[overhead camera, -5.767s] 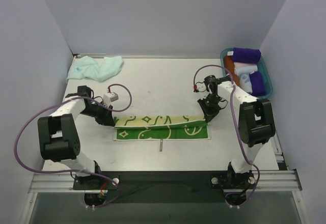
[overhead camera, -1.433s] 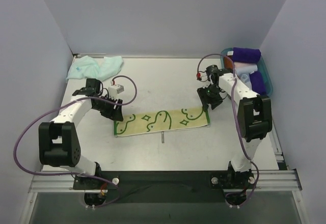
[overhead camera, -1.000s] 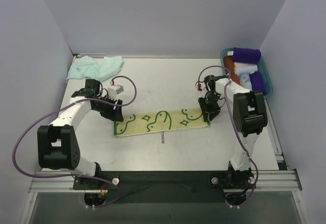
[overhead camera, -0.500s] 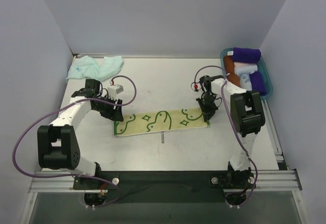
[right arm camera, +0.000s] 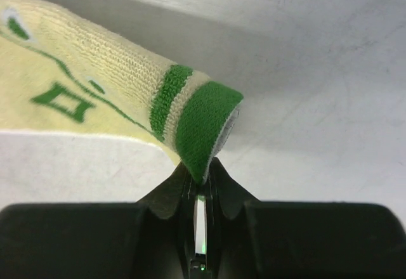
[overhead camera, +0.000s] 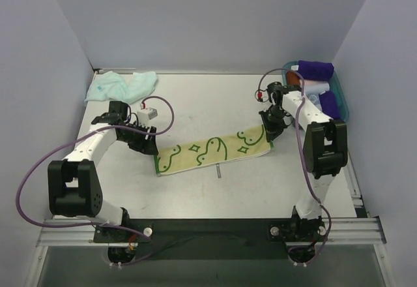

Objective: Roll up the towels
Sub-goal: Fold the towel

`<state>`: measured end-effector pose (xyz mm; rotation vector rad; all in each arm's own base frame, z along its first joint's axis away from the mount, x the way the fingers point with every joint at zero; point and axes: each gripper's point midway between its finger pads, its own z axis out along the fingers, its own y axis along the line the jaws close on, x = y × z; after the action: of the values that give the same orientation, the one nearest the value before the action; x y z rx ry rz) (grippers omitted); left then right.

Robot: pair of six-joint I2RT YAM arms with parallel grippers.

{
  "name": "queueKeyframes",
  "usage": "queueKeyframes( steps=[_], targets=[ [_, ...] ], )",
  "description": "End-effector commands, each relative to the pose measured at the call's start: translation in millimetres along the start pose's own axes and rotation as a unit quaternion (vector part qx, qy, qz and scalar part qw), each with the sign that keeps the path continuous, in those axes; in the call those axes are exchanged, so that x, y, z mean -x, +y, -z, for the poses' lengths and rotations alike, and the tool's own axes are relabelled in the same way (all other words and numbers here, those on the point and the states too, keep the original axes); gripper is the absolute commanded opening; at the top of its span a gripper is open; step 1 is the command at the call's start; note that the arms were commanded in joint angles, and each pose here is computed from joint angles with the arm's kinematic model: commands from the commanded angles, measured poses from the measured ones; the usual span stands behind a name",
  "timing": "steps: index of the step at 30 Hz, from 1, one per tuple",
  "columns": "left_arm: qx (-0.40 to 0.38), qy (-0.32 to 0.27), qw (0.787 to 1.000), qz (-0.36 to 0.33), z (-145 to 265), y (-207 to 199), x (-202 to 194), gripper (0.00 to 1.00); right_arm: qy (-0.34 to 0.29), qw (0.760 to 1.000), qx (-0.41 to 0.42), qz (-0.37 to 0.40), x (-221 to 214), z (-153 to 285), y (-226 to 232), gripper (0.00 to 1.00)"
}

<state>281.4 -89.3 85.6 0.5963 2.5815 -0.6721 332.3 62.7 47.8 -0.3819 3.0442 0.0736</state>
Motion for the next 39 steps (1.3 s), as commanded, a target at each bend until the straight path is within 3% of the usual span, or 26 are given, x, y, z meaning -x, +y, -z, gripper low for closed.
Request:
queueKeyframes(
  steps=[1,2,4,8,9,23,39],
  targets=[
    [0.004,-0.036,0.999,-0.016,8,1,24,0.65,-0.014,0.999,0.028,0.022,-6,43,22,0.0],
    [0.003,-0.038,0.999,-0.016,8,1,26,0.66,-0.012,0.999,0.04,0.024,-7,44,29,0.0],
    [-0.001,-0.038,0.999,-0.012,7,1,26,0.8,-0.01,0.998,0.05,0.04,-9,46,44,0.0],
    [-0.002,-0.038,0.999,-0.009,7,0,26,0.84,-0.01,0.994,0.081,0.068,-9,48,84,0.0],
    [-0.002,-0.039,0.999,-0.005,7,0,26,0.97,-0.007,0.993,0.091,0.072,-8,46,93,0.0],
    [0.001,-0.042,0.999,0.018,11,-3,22,0.97,0.023,0.979,0.148,0.142,5,24,180,0.0],
    [-0.004,-0.043,0.999,0.022,9,-4,24,0.97,0.041,0.973,0.172,0.146,14,8,215,0.0]
  ],
)
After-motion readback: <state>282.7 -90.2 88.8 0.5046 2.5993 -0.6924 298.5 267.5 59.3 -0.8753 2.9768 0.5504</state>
